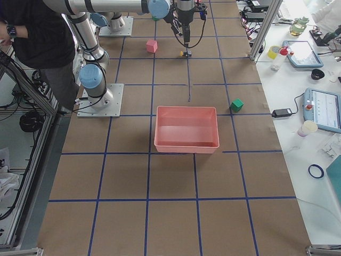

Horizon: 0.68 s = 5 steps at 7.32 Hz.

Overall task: Align button upright
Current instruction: 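Raise the right gripper away while the left gripper reaches to the switch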

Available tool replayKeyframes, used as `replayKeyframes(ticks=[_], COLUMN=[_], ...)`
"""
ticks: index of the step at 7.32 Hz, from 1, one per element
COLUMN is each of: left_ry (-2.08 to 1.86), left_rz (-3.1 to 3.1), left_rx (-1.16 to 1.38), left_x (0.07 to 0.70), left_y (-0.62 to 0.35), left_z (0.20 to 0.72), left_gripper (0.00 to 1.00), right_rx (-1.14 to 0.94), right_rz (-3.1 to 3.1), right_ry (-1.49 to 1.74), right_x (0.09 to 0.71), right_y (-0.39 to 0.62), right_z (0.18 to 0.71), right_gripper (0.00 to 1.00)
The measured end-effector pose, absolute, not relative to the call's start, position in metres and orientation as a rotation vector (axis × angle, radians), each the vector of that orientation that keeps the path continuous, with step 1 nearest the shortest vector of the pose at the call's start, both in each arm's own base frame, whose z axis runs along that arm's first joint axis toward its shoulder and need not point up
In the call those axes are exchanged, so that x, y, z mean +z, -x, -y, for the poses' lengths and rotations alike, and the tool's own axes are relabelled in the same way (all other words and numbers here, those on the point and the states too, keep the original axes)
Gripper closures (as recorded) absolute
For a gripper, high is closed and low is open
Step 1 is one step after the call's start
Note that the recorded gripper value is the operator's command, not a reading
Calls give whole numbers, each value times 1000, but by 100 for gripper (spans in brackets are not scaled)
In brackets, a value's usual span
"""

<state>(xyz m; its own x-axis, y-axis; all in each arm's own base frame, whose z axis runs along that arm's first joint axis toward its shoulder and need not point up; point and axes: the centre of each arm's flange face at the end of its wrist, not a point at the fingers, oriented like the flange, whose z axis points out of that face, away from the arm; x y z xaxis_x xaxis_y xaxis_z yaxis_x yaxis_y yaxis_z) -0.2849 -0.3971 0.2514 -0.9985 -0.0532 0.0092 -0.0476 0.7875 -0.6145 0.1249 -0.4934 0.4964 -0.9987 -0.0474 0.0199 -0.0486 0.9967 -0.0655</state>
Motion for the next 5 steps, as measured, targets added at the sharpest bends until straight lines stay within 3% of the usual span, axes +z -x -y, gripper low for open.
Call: replayKeyframes(ticks=[5], left_ry=[212], left_rz=[-2929], left_rx=[-1031], left_x=[177], left_y=[337], left_z=[392], left_gripper=[4], right_rx=[101], right_rz=[3123], right_ry=[-74], right_x=[496], right_y=[-125], right_z=[494], right_gripper=[0])
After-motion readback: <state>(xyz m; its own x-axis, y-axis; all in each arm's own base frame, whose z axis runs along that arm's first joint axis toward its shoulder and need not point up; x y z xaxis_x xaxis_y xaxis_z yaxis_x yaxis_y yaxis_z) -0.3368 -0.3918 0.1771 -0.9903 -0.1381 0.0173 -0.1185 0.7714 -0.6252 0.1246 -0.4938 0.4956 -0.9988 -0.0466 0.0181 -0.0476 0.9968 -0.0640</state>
